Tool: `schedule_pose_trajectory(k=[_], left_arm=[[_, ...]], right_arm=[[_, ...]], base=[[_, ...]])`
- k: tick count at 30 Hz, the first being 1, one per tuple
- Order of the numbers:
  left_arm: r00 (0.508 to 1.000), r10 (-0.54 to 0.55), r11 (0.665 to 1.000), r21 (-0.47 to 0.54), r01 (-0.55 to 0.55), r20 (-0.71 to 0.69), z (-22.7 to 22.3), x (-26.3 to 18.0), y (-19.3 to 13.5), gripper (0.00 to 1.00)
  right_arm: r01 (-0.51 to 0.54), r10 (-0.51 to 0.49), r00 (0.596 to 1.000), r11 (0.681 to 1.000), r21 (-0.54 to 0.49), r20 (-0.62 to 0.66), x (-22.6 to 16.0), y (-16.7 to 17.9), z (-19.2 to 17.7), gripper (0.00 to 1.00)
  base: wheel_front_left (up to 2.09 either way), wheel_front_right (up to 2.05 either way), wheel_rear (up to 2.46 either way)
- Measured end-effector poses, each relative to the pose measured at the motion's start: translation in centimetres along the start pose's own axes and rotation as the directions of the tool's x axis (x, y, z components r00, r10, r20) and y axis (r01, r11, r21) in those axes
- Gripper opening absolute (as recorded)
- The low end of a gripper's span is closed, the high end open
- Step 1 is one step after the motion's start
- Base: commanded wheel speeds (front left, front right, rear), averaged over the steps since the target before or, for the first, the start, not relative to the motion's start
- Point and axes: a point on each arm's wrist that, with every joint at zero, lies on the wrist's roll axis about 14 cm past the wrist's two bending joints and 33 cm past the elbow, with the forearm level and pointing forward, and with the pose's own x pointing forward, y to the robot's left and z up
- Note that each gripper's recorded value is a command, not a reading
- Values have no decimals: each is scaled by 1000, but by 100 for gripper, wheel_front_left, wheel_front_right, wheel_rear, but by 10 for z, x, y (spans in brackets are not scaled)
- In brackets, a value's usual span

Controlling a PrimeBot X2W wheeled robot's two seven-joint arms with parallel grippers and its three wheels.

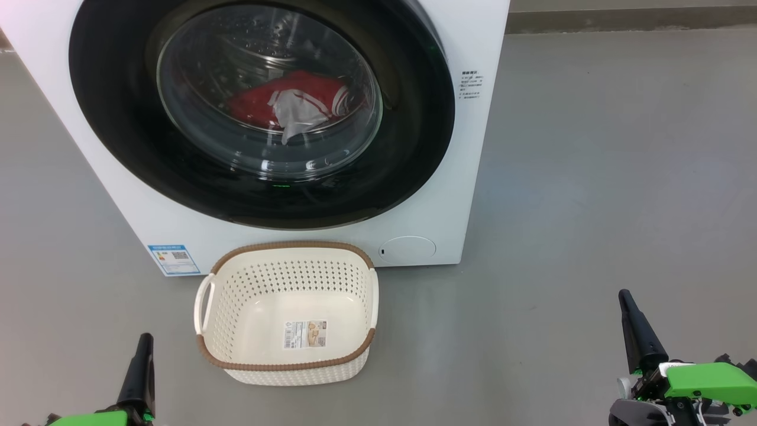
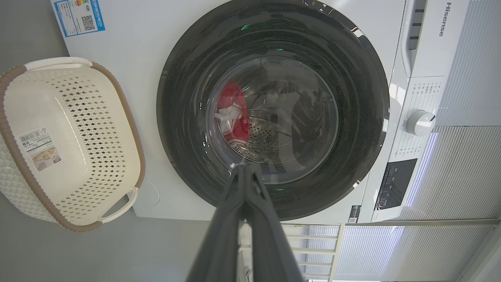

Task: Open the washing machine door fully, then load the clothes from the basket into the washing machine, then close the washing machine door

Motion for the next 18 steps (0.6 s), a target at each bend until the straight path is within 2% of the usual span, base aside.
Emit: schedule_pose_trajectory(k=[18], left_arm=[[1000, 0, 1000, -1, 0, 0, 0, 0, 0, 0]], right_arm=[[0, 0, 1000, 1000, 0, 1, 0, 0, 0, 0]], base=[[0, 0, 0]])
